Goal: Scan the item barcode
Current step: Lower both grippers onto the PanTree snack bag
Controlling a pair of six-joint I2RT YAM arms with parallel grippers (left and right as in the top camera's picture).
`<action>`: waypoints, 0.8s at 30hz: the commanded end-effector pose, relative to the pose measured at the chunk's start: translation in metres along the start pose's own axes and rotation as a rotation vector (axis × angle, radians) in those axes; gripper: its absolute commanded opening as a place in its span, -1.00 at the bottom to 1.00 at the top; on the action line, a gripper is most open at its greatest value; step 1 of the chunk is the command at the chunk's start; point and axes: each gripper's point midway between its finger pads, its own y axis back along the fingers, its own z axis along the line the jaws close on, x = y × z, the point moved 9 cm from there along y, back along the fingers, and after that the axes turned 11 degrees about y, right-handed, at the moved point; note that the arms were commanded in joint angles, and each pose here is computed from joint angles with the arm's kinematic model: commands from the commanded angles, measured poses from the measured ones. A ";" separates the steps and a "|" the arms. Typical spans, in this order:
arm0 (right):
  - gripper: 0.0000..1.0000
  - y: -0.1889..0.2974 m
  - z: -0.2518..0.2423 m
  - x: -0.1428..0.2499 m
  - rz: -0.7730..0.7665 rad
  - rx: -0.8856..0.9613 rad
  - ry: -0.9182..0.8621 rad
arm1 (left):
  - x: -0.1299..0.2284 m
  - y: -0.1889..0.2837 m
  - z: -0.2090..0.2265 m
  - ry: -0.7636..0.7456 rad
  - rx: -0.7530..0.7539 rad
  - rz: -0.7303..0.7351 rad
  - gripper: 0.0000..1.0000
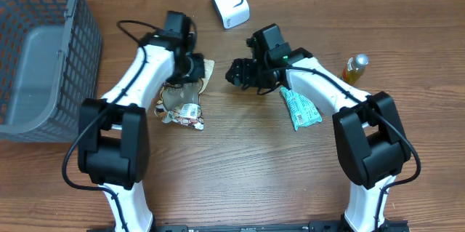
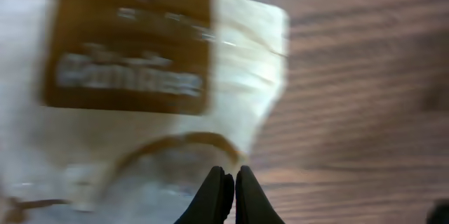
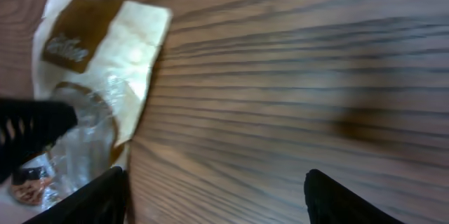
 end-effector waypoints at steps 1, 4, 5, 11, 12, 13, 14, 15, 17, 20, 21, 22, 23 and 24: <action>0.55 0.004 -0.012 -0.006 -0.010 0.022 -0.024 | 0.001 -0.007 0.002 -0.018 -0.096 -0.032 -0.92; 0.58 0.006 -0.017 -0.006 -0.004 0.029 -0.036 | -0.006 -0.003 0.013 0.043 -0.180 -0.086 -0.92; 0.60 0.006 -0.017 -0.006 -0.004 0.029 -0.036 | -0.010 -0.002 0.019 0.070 -0.192 -0.097 -0.91; 0.66 0.006 -0.017 -0.007 -0.014 0.026 -0.033 | -0.024 0.003 0.051 0.194 -0.200 -0.107 -0.92; 0.67 0.006 -0.017 -0.008 -0.014 0.026 -0.032 | -0.026 0.004 0.055 0.204 -0.201 -0.105 -0.92; 0.68 0.006 -0.017 -0.008 -0.014 0.026 -0.032 | -0.027 0.004 0.059 0.214 -0.202 -0.103 -0.92; 0.73 0.006 -0.017 -0.008 -0.014 0.026 -0.032 | -0.029 0.005 0.065 0.229 -0.207 -0.103 -0.92; 0.75 0.006 -0.017 -0.007 -0.014 0.026 -0.033 | -0.030 0.006 0.068 0.237 -0.209 -0.103 -0.92; 0.76 0.006 -0.017 -0.007 -0.014 0.026 -0.033 | -0.031 0.007 0.072 0.248 -0.211 -0.106 -0.92; 0.77 0.006 -0.017 -0.007 -0.014 0.026 -0.033 | -0.033 0.007 0.075 0.253 -0.216 -0.110 -0.92; 0.77 0.006 -0.016 -0.007 -0.014 0.026 -0.032 | -0.033 0.007 0.076 0.252 -0.223 -0.113 -0.92; 0.77 0.006 -0.017 -0.007 -0.014 0.026 -0.033 | -0.033 0.007 0.077 0.252 -0.238 -0.121 -0.92; 0.77 0.006 -0.017 -0.007 -0.014 0.026 -0.033 | -0.033 0.007 0.077 0.250 -0.248 -0.125 -0.91; 0.76 0.006 -0.017 -0.007 -0.014 0.026 -0.033 | -0.033 0.006 0.077 0.248 -0.260 -0.129 -0.92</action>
